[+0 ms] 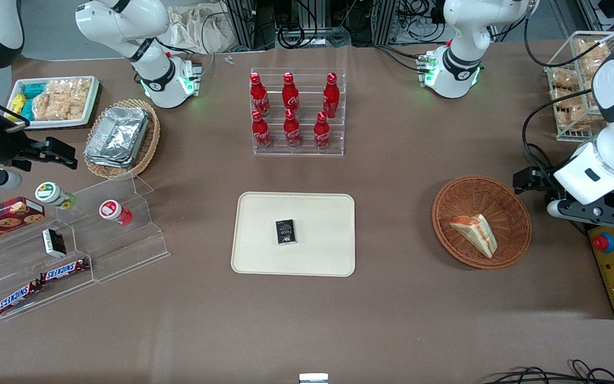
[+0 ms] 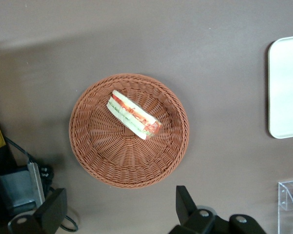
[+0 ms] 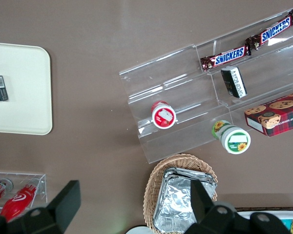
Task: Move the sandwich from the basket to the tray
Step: 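Move the left gripper over the sandwich in the wicker basket, then lower the open left gripper around the sandwich and close it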
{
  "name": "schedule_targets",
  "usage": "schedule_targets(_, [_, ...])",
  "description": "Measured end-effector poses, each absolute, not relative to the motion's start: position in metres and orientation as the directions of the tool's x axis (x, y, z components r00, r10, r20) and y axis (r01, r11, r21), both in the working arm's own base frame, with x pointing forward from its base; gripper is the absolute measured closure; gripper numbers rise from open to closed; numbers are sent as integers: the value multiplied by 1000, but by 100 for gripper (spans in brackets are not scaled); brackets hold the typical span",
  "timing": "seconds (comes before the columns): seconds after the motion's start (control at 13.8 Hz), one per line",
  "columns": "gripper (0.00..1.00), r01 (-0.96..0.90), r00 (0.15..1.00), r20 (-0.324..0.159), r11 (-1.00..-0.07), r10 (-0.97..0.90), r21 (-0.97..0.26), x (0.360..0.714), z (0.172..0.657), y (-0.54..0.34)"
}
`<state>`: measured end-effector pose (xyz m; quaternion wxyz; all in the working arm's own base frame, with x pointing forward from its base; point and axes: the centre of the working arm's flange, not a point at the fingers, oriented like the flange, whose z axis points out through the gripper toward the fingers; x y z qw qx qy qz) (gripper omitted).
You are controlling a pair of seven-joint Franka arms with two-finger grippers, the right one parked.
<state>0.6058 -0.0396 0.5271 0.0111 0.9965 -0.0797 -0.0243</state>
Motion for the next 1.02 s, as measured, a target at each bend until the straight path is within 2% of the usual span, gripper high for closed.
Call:
schedule_targets(0.22, [0,-28,995,-90,-999,-30,20,609,495,-40])
schedule_targets(0.58, [0,203,977,-70,-979,204,-19,603,423,-38])
schedule_targets(0.8, [0,365,929,-42,-930,367,-34,594,378,-37])
schedule_targets(1.02, [0,442,896,-33,-896,443,-28,586,337,-33])
